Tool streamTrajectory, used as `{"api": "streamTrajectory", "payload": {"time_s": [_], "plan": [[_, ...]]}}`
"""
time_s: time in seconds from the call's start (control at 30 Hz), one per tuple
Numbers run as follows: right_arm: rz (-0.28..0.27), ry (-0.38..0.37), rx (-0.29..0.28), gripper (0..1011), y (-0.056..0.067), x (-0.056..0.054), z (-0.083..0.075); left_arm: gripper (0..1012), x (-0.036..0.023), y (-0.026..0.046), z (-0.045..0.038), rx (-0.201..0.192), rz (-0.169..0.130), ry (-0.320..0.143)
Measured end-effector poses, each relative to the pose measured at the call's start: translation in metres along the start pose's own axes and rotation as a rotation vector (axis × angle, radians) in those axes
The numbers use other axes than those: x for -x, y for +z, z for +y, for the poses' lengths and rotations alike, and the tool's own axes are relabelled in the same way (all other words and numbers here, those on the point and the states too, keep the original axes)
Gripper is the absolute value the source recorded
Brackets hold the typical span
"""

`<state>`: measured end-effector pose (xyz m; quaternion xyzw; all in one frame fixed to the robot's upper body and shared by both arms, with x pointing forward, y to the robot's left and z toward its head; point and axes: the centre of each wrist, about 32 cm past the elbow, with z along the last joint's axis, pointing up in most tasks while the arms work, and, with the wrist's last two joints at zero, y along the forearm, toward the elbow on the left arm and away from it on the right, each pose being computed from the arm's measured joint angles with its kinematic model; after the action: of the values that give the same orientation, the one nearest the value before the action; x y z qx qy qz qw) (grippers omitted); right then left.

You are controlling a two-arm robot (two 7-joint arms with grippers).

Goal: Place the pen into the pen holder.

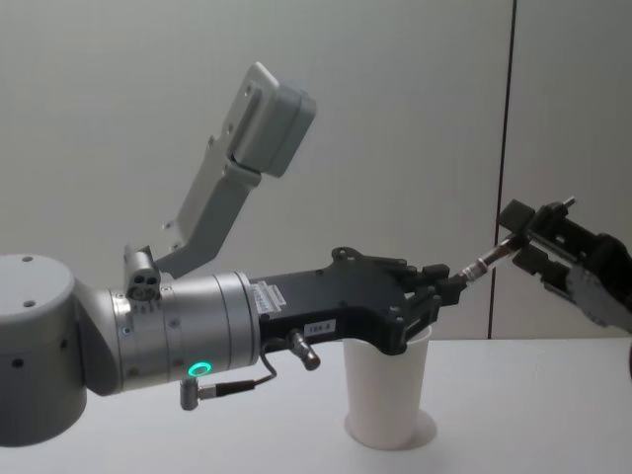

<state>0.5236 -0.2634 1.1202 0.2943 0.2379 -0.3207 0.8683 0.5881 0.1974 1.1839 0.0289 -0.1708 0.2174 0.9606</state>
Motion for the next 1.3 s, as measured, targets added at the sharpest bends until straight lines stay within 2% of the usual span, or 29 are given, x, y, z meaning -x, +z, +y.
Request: {"api": "streamTrajectory", "payload": {"time_s": [0.13,0.17,0.27,0.33,0.4,0.47,0.5,0.6,0.67,0.97,1.03,1.3], "plan": [[0.010,-0.001,-0.006,685,-0.0004,0.0000,0.0003,122,0.0000,0.0000,0.0000,0.000,0.000,0.000],[0.013,-0.002,-0.008,685,-0.0004,0.0000,0.0004,122,0.0000,0.0000,0.0000,0.000,0.000,0.000],[0.028,-0.004,-0.015,545,-0.0005,0.0000,0.0006,122,0.0000,0.0000,0.0000,0.000,0.000,0.000],[0.034,-0.005,-0.019,503,-0.0004,0.0001,0.0007,122,0.0000,0.0000,0.0000,0.000,0.000,0.000],[0.044,-0.006,-0.024,418,-0.0001,0.0004,0.0010,122,0.0000,0.0000,0.0000,0.000,0.000,0.000],[0.050,-0.006,-0.029,387,0.0004,0.0008,0.0013,122,0.0000,0.0000,0.0000,0.000,0.000,0.000],[0.057,-0.006,-0.033,314,0.0007,0.0013,0.0016,122,0.0000,0.0000,0.0000,0.000,0.000,0.000],[0.063,-0.005,-0.037,258,0.0011,0.0019,0.0018,122,0.0000,0.0000,0.0001,0.000,0.000,0.000],[0.070,-0.002,-0.041,165,0.0012,0.0027,0.0021,122,0.0000,0.0000,0.0000,0.000,0.000,0.000],[0.082,-0.002,-0.047,144,0.0020,0.0048,0.0023,151,0.0000,0.0000,0.0000,0.000,0.000,0.000],[0.082,-0.002,-0.048,143,0.0020,0.0053,0.0025,238,0.0000,0.0000,0.0000,0.000,0.000,0.000],[0.078,-0.003,-0.047,143,0.0020,0.0067,0.0033,462,0.0000,0.0000,0.0000,0.000,0.000,0.000]]}}
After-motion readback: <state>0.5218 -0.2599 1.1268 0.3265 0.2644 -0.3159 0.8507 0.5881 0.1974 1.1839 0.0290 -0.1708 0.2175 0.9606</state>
